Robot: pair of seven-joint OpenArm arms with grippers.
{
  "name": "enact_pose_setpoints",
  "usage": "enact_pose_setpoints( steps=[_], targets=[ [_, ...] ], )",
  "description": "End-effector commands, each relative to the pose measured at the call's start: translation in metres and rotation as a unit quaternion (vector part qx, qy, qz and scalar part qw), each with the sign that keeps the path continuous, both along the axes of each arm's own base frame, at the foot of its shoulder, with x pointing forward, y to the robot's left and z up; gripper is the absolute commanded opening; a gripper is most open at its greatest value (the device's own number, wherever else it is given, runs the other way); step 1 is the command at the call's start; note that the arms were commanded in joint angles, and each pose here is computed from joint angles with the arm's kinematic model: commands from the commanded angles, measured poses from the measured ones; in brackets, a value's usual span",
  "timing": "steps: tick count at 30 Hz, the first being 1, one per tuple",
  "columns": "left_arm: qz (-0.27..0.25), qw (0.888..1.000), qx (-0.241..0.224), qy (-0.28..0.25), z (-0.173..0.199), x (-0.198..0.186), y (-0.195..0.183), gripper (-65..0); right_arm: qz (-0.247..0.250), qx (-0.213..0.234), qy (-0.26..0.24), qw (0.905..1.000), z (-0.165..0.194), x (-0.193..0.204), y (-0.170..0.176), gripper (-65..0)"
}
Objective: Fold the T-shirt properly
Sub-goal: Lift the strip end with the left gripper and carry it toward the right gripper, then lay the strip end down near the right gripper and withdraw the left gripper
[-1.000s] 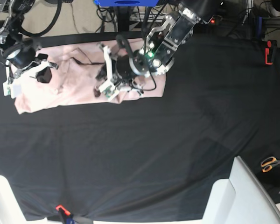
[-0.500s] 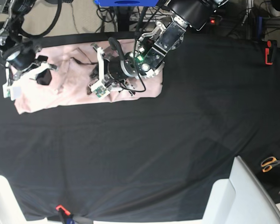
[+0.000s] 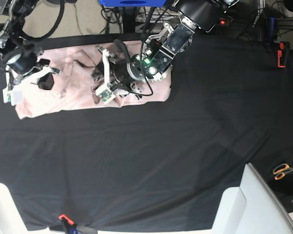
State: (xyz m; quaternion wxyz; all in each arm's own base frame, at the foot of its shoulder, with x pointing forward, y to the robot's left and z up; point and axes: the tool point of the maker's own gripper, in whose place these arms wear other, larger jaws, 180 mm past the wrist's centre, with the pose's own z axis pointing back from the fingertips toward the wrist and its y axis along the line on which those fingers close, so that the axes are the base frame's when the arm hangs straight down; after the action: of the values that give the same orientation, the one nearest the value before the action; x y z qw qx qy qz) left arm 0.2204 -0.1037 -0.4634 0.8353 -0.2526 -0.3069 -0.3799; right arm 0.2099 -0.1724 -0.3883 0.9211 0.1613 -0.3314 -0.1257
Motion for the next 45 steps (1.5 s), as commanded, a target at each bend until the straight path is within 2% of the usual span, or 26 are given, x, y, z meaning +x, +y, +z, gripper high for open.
enact_pose_setpoints(
  steps=[1,4,8,12,20,24,26,28,31,34,36,39,41,43,45],
  targets=[
    [0.001,0.999,-0.029,-0.015,0.017,0.009,-0.015,-35.1,-0.001,-0.001,-0.022,0.9998,0.01,0.008,-0.002,-63.5],
    [-0.003,0.999,-0.035,-0.022,0.024,0.013,-0.023,-33.9,-0.001,-0.001,-0.023,0.9997,0.01,0.009,-0.002,-63.5],
    [-0.065,0.997,-0.035,-0.035,0.03,-0.004,-0.048,-34.2,0.0,-0.001,-0.024,0.9997,0.01,0.009,-0.001,-63.5],
    [-0.1,0.993,-0.04,-0.041,0.036,-0.017,-0.067,-34.2,-0.001,-0.001,-0.024,0.9997,0.01,0.009,-0.002,-63.5],
    [-0.133,0.99,-0.037,-0.041,0.047,-0.027,-0.091,-34.4,-0.001,-0.001,-0.024,0.9997,0.01,0.009,-0.002,-63.5],
    [-0.133,0.988,-0.05,-0.063,0.065,-0.015,-0.1,-34.4,-0.001,-0.002,-0.024,0.9997,0.01,0.009,-0.003,-63.5],
    [-0.125,0.986,-0.065,-0.087,0.085,-0.002,-0.102,-34.9,-0.001,-0.002,-0.024,0.9997,0.011,0.01,-0.003,-63.5],
    [-0.089,0.986,-0.081,-0.117,0.11,0.027,-0.092,-41.6,0.002,-0.001,-0.024,0.9997,0.011,0.01,-0.001,-63.5],
    [-0.008,0.99,-0.056,-0.129,0.128,0.077,-0.044,-63.2,0.003,0.0,-0.029,0.9996,0.013,0.015,0.0,-63.5],
    [0.088,0.986,-0.01,-0.138,0.137,0.114,0.042,-65.0,0.008,0.002,-0.033,0.9994,0.015,0.018,0.002,-63.5],
    [0.153,0.978,0.022,-0.141,0.136,0.119,0.106,-65.0,0.04,0.006,-0.027,0.9988,0.017,0.024,0.018,-63.5],
    [0.245,0.956,0.068,-0.143,0.132,0.104,0.199,-65.0,0.106,0.021,-0.027,0.9938,0.02,0.031,0.059,-63.5],
    [0.296,0.942,0.104,-0.124,0.12,0.084,0.252,-65.0,0.143,0.032,-0.033,0.9886,0.023,0.034,0.087,-63.5],
    [0.35,0.922,0.139,-0.095,0.104,0.057,0.304,-65.0,0.179,0.046,-0.041,0.9819,0.029,0.037,0.116,-63.5],
    [0.402,0.897,0.172,-0.06,0.088,0.025,0.352,-65.0,0.191,0.066,-0.035,0.9788,0.034,0.04,0.142,-63.5]
  ],
)
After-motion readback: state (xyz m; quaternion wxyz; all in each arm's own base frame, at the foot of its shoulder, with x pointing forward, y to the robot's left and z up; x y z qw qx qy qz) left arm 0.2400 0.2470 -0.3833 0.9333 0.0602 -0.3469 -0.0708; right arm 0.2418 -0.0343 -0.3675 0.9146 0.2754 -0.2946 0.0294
